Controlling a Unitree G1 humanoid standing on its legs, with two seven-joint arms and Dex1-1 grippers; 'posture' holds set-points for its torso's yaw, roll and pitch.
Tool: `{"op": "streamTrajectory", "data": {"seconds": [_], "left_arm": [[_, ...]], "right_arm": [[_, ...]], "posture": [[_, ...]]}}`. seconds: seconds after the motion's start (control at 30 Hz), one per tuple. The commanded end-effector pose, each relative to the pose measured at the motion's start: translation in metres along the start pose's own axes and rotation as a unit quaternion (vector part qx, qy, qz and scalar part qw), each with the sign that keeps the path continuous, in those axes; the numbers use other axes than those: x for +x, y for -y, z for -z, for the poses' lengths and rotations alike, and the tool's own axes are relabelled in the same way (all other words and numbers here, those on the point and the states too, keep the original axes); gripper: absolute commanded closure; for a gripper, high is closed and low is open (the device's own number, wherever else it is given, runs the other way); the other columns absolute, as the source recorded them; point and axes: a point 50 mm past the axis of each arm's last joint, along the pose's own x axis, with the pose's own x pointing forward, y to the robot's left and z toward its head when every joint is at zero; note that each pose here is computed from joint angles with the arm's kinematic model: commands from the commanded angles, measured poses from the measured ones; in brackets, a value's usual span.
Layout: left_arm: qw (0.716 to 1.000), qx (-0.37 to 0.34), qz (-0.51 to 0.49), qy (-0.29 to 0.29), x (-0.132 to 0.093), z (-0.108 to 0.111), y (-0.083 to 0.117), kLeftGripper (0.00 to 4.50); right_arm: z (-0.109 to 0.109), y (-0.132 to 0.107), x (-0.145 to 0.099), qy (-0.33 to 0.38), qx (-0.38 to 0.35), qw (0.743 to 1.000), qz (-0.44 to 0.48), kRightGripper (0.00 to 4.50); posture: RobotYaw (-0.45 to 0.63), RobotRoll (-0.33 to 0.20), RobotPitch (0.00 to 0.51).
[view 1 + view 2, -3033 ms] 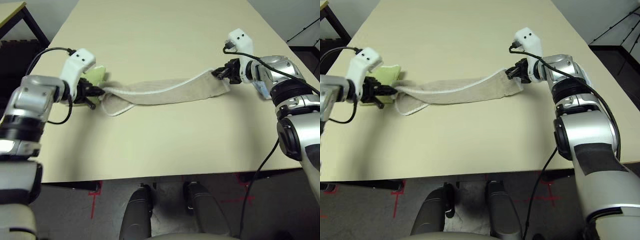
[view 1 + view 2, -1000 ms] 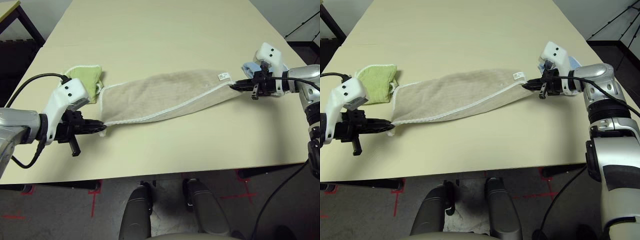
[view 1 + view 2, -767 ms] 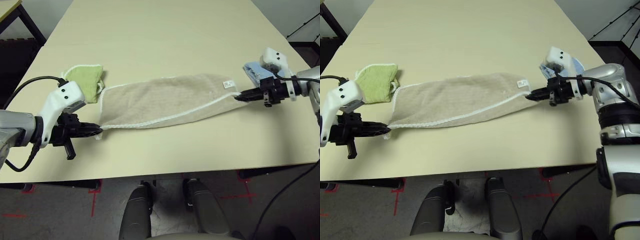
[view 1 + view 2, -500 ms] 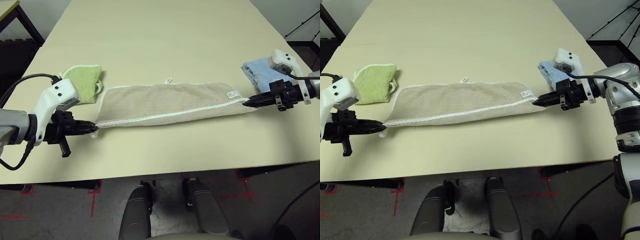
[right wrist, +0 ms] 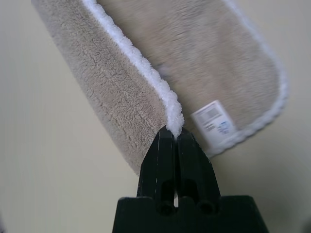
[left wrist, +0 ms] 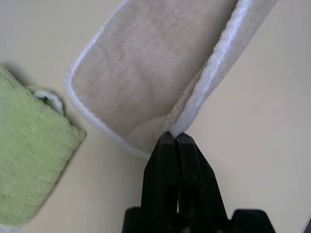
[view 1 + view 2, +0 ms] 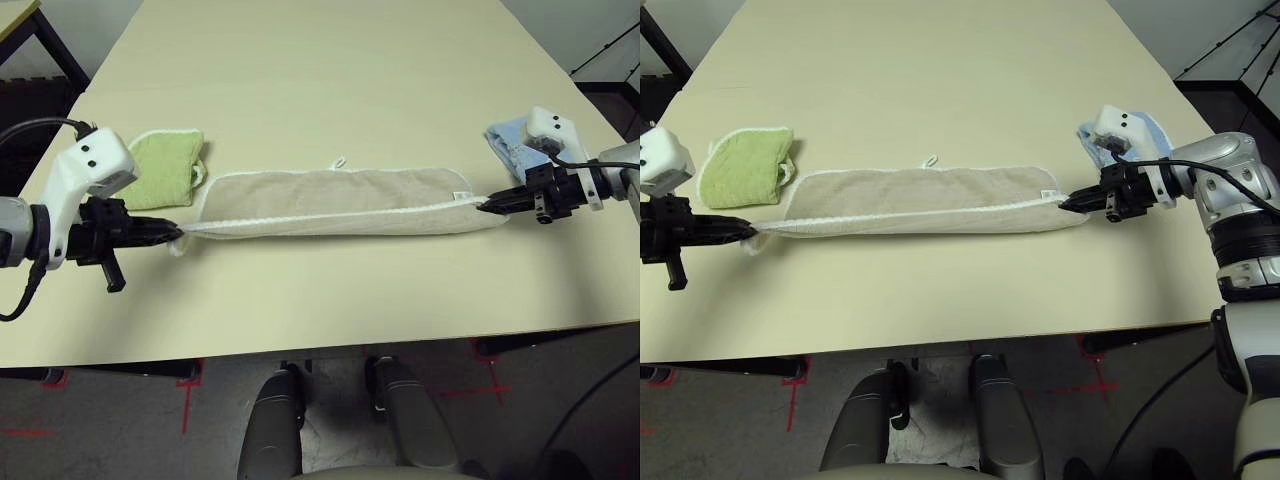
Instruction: Fold the towel and set it aside.
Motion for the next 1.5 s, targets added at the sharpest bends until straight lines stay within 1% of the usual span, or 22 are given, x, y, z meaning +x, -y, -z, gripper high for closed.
{"op": "streamTrajectory", "data": {"seconds": [0.03, 0.07, 0.13, 0.33, 0.67, 0.73, 0.9, 1.07, 1.17, 1.3, 1.5], "left_arm": [[0.999, 0.011, -0.031, -0.005, 0.004, 0.001, -0.010, 4.46], [0.999, 0.018, -0.030, -0.001, 0.006, -0.001, -0.011, 4.46], [0.998, 0.031, -0.058, 0.011, 0.012, -0.005, -0.018, 4.46], [0.994, 0.053, -0.095, 0.028, 0.022, -0.007, -0.031, 4.46], [0.993, 0.065, -0.099, 0.027, 0.047, 0.001, -0.037, 4.46], [0.992, 0.067, -0.107, 0.026, 0.050, 0.002, -0.039, 4.46], [0.983, 0.066, -0.167, 0.030, 0.056, 0.003, -0.053, 4.46], [0.976, 0.069, -0.206, 0.029, 0.058, 0.004, -0.061, 4.46], [0.976, 0.070, -0.203, 0.021, 0.060, 0.007, -0.060, 4.46], [0.981, 0.066, -0.180, 0.013, 0.069, 0.014, -0.052, 4.46], [0.984, 0.069, -0.163, 0.008, 0.081, 0.016, -0.047, 4.46]], "right_arm": [[0.002, 0.010, -0.004, 0.002, -0.005, 0.998, 0.059, 4.50], [0.000, 0.012, -0.002, 0.005, -0.008, 0.997, 0.074, 4.50], [-0.002, 0.016, 0.002, 0.011, -0.015, 0.995, 0.100, 4.50], [-0.003, 0.020, 0.010, 0.011, -0.020, 0.992, 0.128, 4.50], [-0.006, 0.023, 0.034, 0.024, -0.022, 0.982, 0.185, 4.50], [-0.007, 0.023, 0.038, 0.026, -0.022, 0.981, 0.193, 4.50], [-0.008, 0.024, 0.046, 0.028, -0.018, 0.978, 0.207, 4.50], [-0.008, 0.024, 0.049, 0.030, -0.015, 0.976, 0.214, 4.50], [-0.008, 0.024, 0.050, 0.030, -0.016, 0.976, 0.215, 4.50], [-0.008, 0.024, 0.055, 0.023, -0.014, 0.974, 0.223, 4.50], [-0.005, 0.023, 0.062, 0.015, -0.012, 0.974, 0.226, 4.50]], "posture": [[-0.10, 0.000, 0.203], [-0.10, 0.000, 0.203], [-0.10, 0.000, 0.203], [-0.10, 0.000, 0.207], [-0.12, 0.000, 0.213], [-0.13, 0.000, 0.215], [-0.12, 0.000, 0.220], [-0.12, 0.000, 0.223], [-0.12, 0.000, 0.225], [-0.13, 0.000, 0.236], [-0.14, 0.000, 0.251]]}}
